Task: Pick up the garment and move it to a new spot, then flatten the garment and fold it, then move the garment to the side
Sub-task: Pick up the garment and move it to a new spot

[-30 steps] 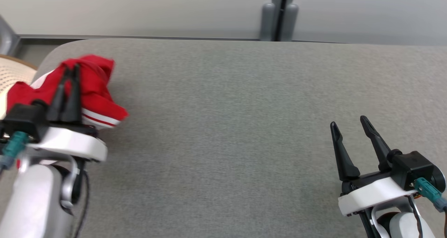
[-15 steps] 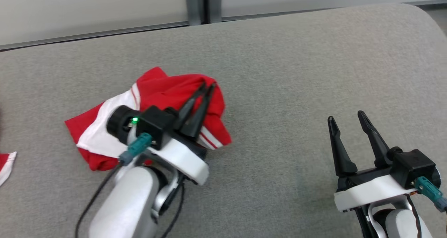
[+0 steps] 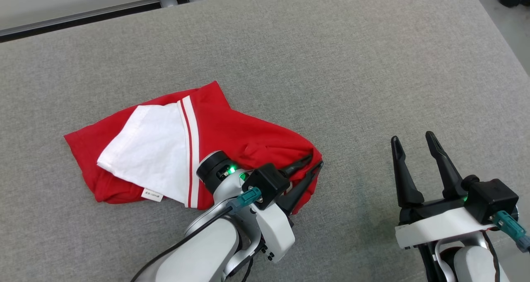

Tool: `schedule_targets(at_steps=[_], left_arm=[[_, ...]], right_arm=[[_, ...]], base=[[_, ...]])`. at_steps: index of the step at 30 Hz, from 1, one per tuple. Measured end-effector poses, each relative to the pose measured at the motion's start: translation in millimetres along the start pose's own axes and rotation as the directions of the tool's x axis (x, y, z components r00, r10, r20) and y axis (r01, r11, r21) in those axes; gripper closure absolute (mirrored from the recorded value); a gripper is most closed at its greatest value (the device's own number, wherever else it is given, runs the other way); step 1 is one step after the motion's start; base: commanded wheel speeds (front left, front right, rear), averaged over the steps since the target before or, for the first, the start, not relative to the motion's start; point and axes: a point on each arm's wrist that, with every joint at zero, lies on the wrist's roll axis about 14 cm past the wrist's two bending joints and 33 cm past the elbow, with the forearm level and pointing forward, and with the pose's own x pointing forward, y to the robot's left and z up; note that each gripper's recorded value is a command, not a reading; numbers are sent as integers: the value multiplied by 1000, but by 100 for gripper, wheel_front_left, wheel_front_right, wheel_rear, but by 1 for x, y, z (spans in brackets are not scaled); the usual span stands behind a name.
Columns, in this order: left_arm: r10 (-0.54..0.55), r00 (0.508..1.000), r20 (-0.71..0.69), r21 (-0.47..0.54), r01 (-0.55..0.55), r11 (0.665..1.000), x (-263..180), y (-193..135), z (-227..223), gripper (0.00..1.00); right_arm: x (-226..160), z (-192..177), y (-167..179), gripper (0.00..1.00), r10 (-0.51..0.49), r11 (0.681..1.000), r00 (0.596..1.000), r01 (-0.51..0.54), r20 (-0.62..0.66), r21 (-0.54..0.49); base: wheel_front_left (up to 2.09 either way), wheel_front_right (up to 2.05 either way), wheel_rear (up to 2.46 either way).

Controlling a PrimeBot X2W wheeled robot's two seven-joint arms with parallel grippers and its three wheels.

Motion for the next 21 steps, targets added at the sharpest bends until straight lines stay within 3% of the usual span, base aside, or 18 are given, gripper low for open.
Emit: schedule_targets(at_steps=[7, 12, 16, 21], left_arm=[[51, 992, 113, 11, -53, 999, -16, 6, 25, 0], [261, 943, 207, -10, -265, 964, -50, 46, 48, 0], [472, 847, 245, -45, -476, 878, -99, 90, 57, 0], [680, 686, 259, -80, -686, 723, -177, 131, 59, 0]], right_arm=[[3, 12, 15, 0, 46, 999, 998, -46, 32, -3], [2, 28, 33, 0, 102, 995, 993, -100, 65, -25], [-2, 33, 49, 0, 149, 989, 986, -148, 70, -32], [-8, 38, 67, 0, 205, 979, 976, -202, 75, -38]], base=[[0, 0, 0], [0, 0, 0], [0, 0, 0], [0, 0, 0]])
